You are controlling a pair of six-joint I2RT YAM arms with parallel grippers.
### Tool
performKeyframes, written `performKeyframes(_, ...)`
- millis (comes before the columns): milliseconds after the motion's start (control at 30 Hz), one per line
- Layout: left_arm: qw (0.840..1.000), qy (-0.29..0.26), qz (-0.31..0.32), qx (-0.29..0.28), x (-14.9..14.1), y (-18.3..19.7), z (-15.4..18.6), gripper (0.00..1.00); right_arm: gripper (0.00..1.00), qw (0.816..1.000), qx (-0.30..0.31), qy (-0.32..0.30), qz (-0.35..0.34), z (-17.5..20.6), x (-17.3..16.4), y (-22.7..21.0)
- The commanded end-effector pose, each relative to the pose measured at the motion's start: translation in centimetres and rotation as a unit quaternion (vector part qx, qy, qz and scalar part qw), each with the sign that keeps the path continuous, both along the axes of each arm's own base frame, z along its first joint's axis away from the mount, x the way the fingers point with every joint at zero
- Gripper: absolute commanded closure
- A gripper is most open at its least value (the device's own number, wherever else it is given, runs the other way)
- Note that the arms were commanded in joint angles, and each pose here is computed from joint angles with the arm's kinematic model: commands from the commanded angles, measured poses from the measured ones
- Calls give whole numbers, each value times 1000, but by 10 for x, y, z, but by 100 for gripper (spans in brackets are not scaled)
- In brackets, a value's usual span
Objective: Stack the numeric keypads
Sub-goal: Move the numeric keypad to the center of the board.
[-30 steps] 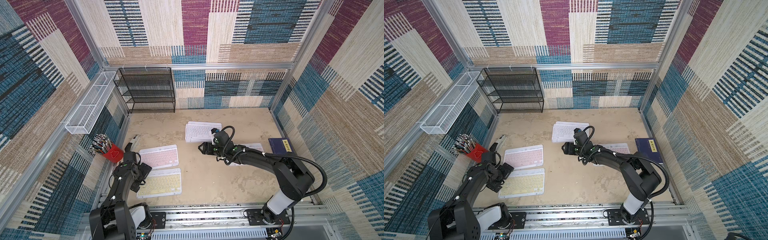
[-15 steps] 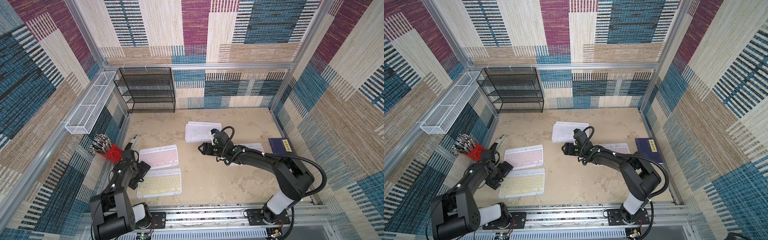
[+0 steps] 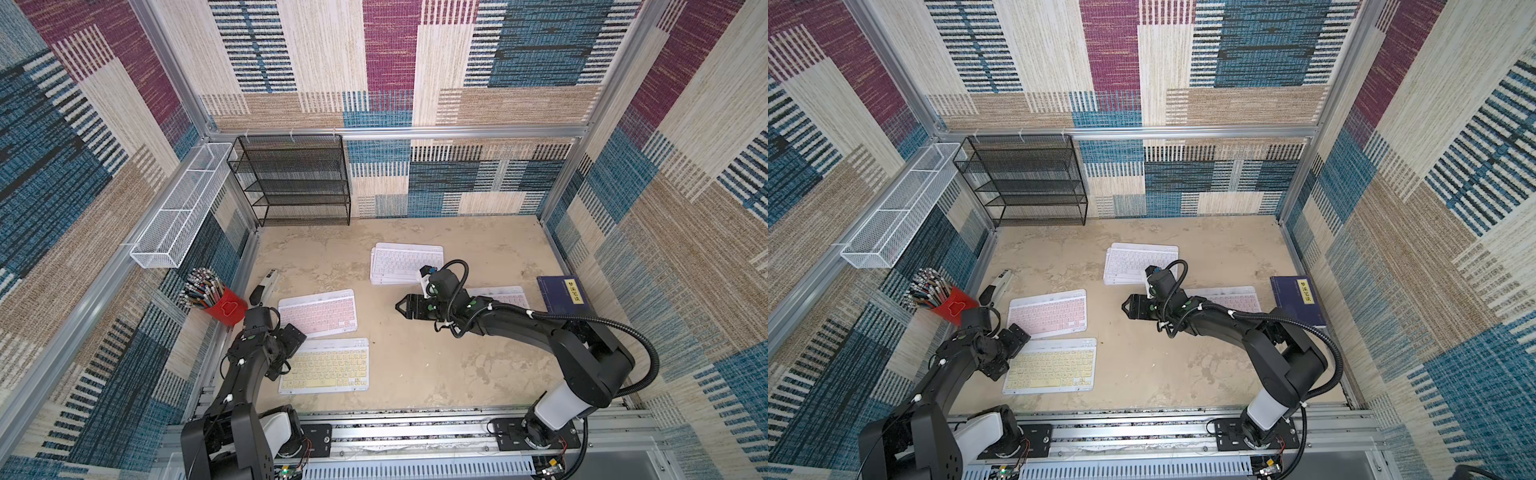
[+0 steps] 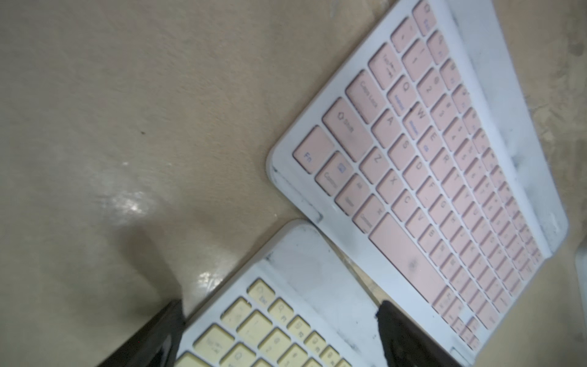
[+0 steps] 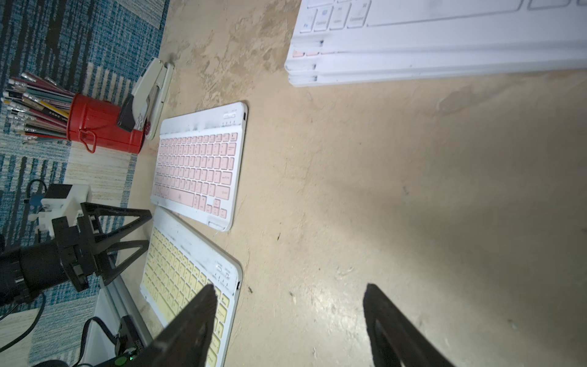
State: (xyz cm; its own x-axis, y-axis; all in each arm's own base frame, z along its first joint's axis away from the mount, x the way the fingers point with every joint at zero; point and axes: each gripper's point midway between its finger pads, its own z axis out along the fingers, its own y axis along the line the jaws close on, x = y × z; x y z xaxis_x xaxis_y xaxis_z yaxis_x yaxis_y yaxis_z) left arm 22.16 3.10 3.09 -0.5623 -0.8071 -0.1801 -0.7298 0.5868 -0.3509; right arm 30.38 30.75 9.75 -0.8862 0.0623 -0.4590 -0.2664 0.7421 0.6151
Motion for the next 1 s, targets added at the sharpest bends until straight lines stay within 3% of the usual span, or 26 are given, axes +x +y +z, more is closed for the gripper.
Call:
performKeyframes(0,998,18,-3,-61,-15,-25,-5,3,26,999,23,41,22,-3,-21,3)
performKeyframes(333,997,9,-13,-80,-24,-43,-6,5,29,983,83,148,69,-1,-86,12)
performKeyframes(500,996,19,-37,-77,-28,-60,-8,5,31,975,71,195,79,-20,-108,16)
performKeyframes(967,995,16,-70,-75,-31,-84,-11,6,34,955,67,274,90,-48,-132,13)
